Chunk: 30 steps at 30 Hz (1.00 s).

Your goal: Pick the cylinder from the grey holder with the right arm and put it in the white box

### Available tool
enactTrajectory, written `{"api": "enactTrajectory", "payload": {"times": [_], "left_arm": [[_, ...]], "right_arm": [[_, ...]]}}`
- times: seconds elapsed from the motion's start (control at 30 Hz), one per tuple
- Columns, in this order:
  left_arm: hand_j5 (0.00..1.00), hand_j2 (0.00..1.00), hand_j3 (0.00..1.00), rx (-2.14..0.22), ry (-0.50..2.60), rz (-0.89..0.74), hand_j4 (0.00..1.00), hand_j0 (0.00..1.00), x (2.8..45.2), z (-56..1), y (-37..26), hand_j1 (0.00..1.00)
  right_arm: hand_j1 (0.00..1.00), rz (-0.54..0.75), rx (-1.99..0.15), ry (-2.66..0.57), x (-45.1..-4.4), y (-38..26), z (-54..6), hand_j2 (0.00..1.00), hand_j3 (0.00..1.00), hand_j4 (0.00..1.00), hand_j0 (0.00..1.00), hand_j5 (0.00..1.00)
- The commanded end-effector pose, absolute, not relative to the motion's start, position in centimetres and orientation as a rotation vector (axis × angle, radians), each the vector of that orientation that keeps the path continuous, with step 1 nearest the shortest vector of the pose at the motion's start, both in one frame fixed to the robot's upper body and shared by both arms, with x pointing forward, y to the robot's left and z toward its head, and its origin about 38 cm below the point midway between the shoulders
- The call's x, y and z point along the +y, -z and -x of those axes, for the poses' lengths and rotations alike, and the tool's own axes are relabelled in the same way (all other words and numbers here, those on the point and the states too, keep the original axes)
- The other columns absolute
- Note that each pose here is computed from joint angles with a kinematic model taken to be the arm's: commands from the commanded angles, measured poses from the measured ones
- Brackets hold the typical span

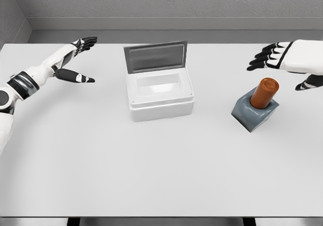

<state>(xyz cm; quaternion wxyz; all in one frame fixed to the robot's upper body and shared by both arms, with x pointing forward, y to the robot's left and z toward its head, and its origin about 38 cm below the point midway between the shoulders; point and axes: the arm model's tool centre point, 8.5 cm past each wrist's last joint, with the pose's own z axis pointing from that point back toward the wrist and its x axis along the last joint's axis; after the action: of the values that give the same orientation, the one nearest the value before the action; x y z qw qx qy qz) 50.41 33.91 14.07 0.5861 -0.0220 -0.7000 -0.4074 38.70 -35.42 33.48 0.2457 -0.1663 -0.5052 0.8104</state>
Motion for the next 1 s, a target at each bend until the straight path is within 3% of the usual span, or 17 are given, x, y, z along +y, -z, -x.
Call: {"api": "enactTrajectory", "payload": {"times": [0.0, 0.63, 0.97], "left_arm": [[1.0, 1.0, 1.0, -1.635, 0.942, 0.056, 1.0, 1.0, 33.9, -50.4, -14.1, 1.0], [1.0, 1.0, 1.0, -1.633, 0.943, 0.059, 1.0, 1.0, 33.8, -50.3, -13.9, 1.0], [1.0, 1.0, 1.0, -1.622, 0.962, 0.048, 1.0, 1.0, 33.9, -50.2, -13.8, 1.0]], "right_arm": [[1.0, 0.443, -1.385, -2.207, -35.2, -33.3, -38.7, 1.0, 1.0, 1.0, 1.0, 1.0], [1.0, 0.339, -1.301, -2.256, -34.2, -30.6, -39.2, 1.0, 1.0, 1.0, 1.0, 1.0], [1.0, 0.412, -1.285, -2.252, -35.5, -32.5, -39.0, 1.0, 1.0, 1.0, 1.0, 1.0]]}}
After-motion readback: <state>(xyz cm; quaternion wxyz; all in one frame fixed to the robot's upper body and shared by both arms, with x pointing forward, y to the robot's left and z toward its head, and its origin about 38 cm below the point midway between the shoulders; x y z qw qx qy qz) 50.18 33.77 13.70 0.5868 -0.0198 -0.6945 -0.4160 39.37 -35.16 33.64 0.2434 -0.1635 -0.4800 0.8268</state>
